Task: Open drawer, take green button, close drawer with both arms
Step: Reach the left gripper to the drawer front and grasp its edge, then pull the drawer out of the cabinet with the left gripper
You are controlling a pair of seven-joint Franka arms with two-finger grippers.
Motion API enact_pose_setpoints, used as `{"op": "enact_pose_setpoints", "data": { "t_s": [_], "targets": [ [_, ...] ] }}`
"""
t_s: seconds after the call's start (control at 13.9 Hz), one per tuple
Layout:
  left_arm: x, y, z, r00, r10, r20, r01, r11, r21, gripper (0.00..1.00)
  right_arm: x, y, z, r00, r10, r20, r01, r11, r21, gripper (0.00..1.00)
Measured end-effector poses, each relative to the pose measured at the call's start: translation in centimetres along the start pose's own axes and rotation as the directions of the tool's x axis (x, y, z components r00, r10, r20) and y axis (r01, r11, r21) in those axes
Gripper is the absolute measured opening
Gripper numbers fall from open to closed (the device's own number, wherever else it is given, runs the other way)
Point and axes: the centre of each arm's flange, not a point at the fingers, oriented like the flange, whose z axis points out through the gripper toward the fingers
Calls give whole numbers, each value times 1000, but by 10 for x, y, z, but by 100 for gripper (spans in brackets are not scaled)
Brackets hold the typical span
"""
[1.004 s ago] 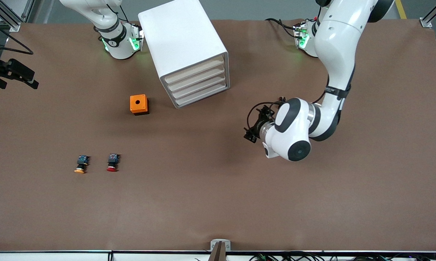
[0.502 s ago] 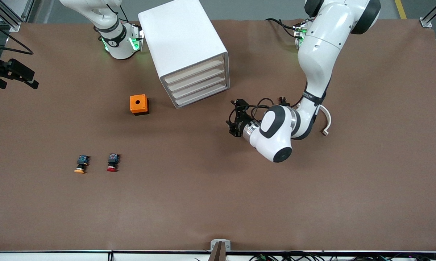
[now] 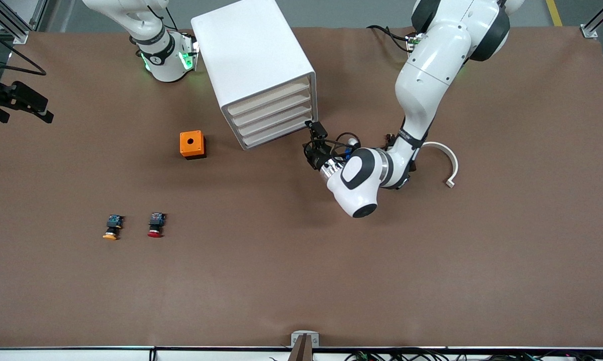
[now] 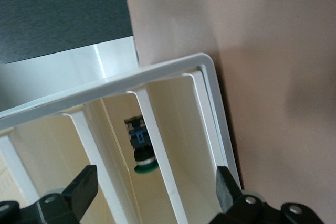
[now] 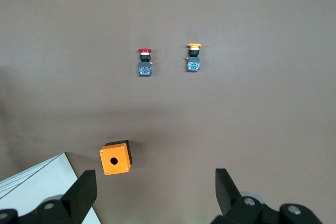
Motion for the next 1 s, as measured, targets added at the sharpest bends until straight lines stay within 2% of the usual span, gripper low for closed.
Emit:
{"op": "enact_pose_setpoints", "data": {
  "t_s": [0.14,0.22,0.29,0.43,0.72,1.0],
  "targets": [
    [3,7,18,999,-36,-18,37,998,48,78,0,0,0,1000,0,0,0,1000,0,100],
    [4,10,26,998,-50,-27,52,996,69,78,0,0,0,1000,0,0,0,1000,0,100],
    [5,12,35,997,-66,-38,69,993,93,73,0,0,0,1000,0,0,0,1000,0,100],
    [8,15,49,995,-79,-59,86,987,138,56,0,0,0,1000,0,0,0,1000,0,100],
    [17,22,78,986,-133,-98,150,970,191,56,0,-2,0,1000,-4,0,4,1000,0,100],
    [13,20,105,984,-136,-116,159,962,224,52,0,-4,0,1000,-7,0,7,1000,0,100]
  ]
}}
